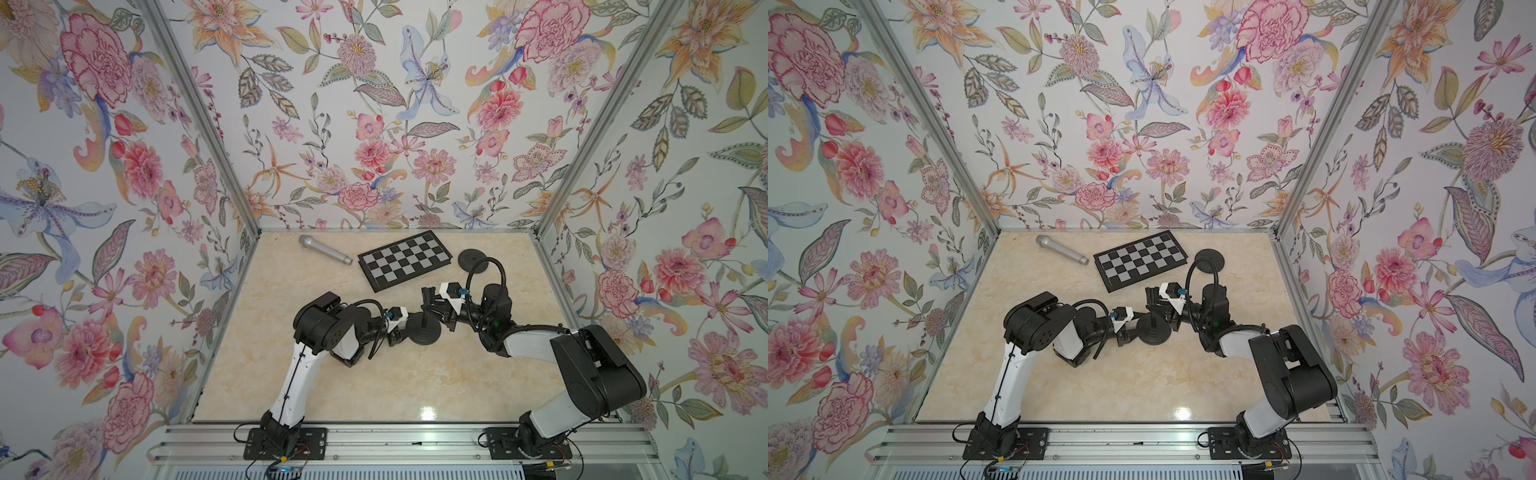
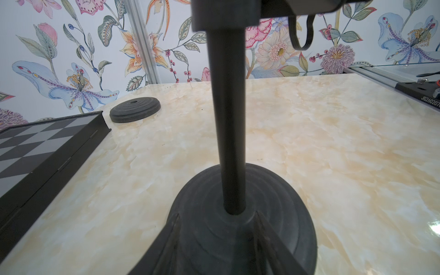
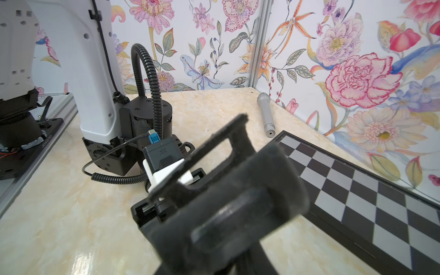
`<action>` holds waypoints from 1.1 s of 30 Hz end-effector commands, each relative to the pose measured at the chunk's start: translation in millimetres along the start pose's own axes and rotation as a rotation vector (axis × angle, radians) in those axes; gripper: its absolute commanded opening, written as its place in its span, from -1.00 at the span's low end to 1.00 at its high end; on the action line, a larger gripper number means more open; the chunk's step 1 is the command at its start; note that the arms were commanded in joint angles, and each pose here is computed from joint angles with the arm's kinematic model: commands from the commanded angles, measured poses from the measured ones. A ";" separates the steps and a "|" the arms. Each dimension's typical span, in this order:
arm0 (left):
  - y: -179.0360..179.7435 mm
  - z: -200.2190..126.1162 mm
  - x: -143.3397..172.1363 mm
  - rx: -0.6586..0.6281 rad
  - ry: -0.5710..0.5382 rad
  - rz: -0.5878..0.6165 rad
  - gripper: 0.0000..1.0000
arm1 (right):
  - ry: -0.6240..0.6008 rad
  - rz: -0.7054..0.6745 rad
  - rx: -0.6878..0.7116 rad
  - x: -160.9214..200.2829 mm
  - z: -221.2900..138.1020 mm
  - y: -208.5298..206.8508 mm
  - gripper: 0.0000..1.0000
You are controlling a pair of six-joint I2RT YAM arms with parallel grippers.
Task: Assemble a microphone stand
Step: Screw the microphone stand pole into the microphone stand base.
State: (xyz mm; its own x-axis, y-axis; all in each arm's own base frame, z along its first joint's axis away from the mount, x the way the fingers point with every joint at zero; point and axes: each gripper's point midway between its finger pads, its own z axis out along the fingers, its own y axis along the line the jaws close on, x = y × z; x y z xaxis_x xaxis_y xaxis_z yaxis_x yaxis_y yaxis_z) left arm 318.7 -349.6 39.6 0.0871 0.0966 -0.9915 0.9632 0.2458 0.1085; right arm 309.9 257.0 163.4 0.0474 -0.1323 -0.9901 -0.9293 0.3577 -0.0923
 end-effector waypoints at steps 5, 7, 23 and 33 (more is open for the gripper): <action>-28.4 -19.1 104.5 0.009 0.327 -0.218 -0.01 | 0.092 0.101 0.808 45.5 -33.7 -35.7 -1.00; -29.8 -20.2 105.1 0.009 0.327 -0.220 -0.01 | 0.117 0.163 0.932 57.3 -36.0 -29.4 -1.00; -31.6 -20.8 105.4 0.013 0.338 -0.208 -0.02 | -0.002 0.176 0.400 31.0 -10.0 22.3 0.03; -30.6 -16.6 100.6 0.019 0.329 -0.201 -0.02 | 0.102 -0.017 -0.118 16.2 -17.0 36.5 0.14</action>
State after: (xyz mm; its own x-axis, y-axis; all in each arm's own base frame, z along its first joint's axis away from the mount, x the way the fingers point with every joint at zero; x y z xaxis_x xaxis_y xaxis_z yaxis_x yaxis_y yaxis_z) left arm 322.4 -351.2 38.9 0.0828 0.1049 -0.9910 0.9605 0.2568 0.1074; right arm 295.9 245.5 158.3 0.0087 -0.1675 -0.9858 -0.8918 0.4447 -0.0834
